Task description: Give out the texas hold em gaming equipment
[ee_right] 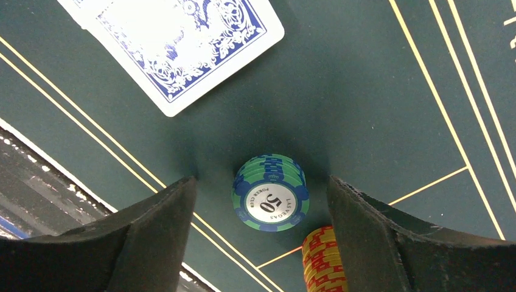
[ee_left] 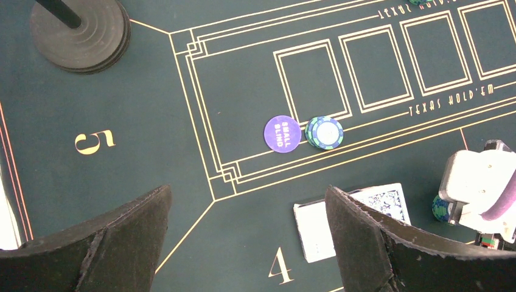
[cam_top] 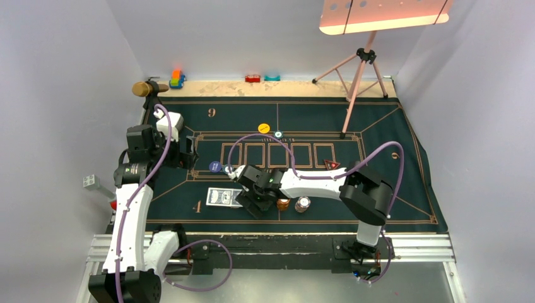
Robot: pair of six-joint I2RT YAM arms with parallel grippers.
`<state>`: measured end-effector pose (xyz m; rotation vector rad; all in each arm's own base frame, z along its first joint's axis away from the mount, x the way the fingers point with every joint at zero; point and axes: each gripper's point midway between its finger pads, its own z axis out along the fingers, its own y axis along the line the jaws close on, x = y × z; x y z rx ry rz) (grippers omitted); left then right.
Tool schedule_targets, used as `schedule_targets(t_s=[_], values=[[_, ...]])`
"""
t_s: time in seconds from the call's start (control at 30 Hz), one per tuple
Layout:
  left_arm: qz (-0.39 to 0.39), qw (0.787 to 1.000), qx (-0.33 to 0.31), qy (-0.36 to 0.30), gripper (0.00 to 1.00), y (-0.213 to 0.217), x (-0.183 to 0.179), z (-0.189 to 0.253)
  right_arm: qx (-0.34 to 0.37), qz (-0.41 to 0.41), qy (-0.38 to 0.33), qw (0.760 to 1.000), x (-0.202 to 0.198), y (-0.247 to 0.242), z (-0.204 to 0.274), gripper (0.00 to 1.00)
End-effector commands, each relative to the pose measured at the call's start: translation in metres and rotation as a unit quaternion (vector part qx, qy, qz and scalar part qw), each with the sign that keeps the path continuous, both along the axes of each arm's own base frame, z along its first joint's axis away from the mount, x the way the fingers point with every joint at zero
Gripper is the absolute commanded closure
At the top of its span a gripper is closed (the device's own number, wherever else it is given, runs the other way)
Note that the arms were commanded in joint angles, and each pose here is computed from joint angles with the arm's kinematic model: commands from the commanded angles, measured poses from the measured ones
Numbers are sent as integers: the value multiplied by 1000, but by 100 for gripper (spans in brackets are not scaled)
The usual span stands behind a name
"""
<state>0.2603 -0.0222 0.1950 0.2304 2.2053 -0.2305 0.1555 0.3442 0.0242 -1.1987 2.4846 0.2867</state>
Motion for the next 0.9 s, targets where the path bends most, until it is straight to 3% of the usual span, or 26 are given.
schedule_targets(t_s=[0.0,0.13,0.27,0.57,0.73,0.87], values=[[-3,1000,9,-19,0,3,2,8,-3,-1,4,1000,-3,-2,-4,22],[-3,1000,10,-19,0,3,2,8,-9,-2,-3,1000,0,-4,-4,33],[-2,1000,10,-19,0,3,2,8,-13,-4,-10,1000,3,-5,-2,55],[-3,1000,9,-19,0,2,2,8,9,-12,-28,999,10,4,24,88],[-3,1000,8,-20,0,2,2,9,52,-60,-78,994,42,5,77,100],[-4,1000,7,-21,0,2,1,10,103,-131,-95,982,75,-17,115,100]])
